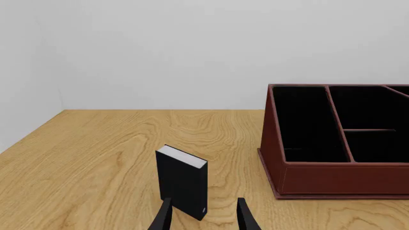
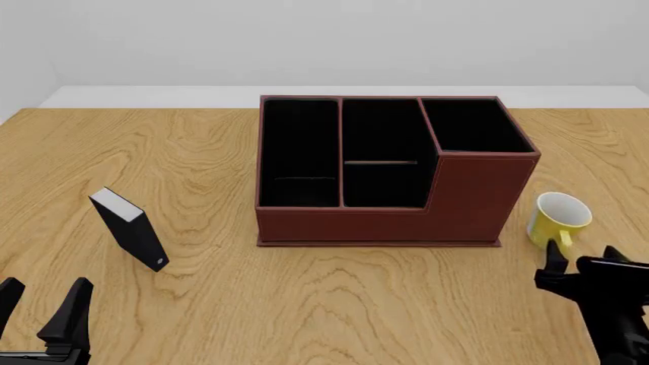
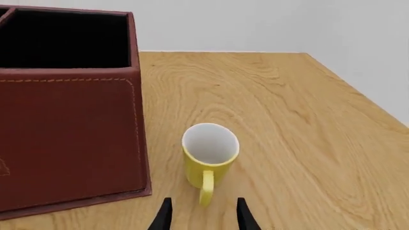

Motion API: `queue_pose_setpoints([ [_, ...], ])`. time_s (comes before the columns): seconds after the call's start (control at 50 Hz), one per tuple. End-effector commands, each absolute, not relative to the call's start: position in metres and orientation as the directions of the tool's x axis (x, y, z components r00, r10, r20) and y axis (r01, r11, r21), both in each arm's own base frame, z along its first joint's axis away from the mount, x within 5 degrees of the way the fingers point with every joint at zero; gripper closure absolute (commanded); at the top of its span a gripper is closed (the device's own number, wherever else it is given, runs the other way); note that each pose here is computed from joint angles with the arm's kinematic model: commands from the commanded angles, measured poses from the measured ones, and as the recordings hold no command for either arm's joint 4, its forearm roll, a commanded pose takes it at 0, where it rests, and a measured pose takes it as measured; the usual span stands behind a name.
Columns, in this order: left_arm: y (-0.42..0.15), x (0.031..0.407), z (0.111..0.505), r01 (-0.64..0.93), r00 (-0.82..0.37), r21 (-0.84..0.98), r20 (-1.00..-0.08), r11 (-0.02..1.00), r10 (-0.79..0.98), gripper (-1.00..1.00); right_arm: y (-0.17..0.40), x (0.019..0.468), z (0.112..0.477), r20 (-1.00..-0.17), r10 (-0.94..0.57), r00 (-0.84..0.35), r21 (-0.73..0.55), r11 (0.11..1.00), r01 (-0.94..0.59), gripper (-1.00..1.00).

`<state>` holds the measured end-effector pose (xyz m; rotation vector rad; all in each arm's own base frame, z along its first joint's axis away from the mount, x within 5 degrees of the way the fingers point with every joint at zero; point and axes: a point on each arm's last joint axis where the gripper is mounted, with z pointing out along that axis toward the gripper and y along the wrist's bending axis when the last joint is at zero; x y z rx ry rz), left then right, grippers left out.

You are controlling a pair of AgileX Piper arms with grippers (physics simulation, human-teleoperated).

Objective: Pick up the yellow and white mug and place it to the right of the caddy.

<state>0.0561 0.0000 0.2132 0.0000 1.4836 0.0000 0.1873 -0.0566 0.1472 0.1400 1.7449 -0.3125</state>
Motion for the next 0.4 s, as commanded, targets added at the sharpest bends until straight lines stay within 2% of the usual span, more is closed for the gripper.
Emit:
queue_pose_setpoints([
  [0.02,0.0,0.0561,0.2132,0.0,0.087,0.0,-0.996,1.0,0.0,-1.0,-0.0483,0.1691,0.1544,-0.98,-0.103,-0.173,-0.145,0.957,0.252,-1.0],
  [0.4,0.0,0.0561,0.2132,0.0,0.087,0.0,-0.996,1.0,0.0,-1.0,-0.043,0.1599,0.1626,-0.982,-0.134,-0.135,-0.163,0.957,0.241,-1.0],
])
